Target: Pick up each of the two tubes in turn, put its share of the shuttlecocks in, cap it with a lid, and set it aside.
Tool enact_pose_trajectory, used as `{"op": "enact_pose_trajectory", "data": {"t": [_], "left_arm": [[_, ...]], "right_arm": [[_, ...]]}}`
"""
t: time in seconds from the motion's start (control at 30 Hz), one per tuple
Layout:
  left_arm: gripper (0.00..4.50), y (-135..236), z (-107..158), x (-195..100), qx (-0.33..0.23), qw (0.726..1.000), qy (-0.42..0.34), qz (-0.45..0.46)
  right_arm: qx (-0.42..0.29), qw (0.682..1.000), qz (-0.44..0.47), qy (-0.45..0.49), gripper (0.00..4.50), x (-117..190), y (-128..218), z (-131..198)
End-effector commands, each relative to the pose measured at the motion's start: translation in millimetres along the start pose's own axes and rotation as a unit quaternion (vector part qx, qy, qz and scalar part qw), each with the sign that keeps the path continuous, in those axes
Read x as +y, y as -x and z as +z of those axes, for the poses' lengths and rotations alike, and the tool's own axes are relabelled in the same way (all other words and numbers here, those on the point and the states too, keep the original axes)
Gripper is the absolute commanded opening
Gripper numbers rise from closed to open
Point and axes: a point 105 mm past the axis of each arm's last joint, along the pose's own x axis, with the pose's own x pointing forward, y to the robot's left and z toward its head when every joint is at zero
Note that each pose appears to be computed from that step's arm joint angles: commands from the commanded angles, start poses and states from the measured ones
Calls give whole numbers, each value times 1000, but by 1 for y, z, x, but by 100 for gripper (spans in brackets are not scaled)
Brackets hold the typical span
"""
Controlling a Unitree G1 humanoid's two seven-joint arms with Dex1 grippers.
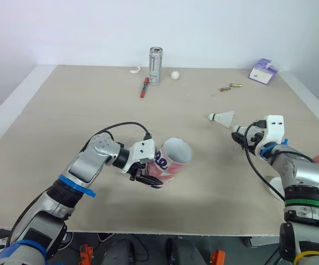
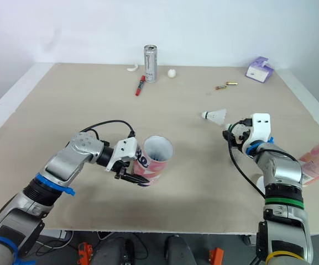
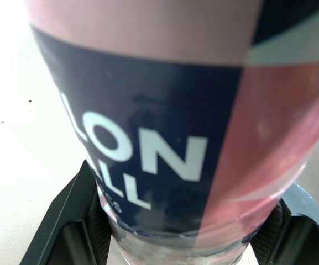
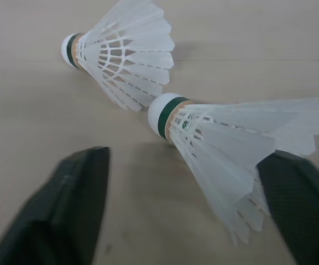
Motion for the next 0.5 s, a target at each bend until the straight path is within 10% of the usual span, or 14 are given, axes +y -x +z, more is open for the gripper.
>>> {"op": "enact_pose_trajectory", "data": {"t": [0.03,0.23,0.5], "left_arm": [[266,-5,-13,-7,22,1000,20,-10],[266,-5,-14,-8,23,999,22,-9],[266,-6,-14,-7,23,999,21,-9]], "right_arm": [[-32,999,-7,4,257,-3,-1,18],[-35,999,-10,6,1,-5,-2,18],[-51,998,-16,37,1,-7,10,25]]}}
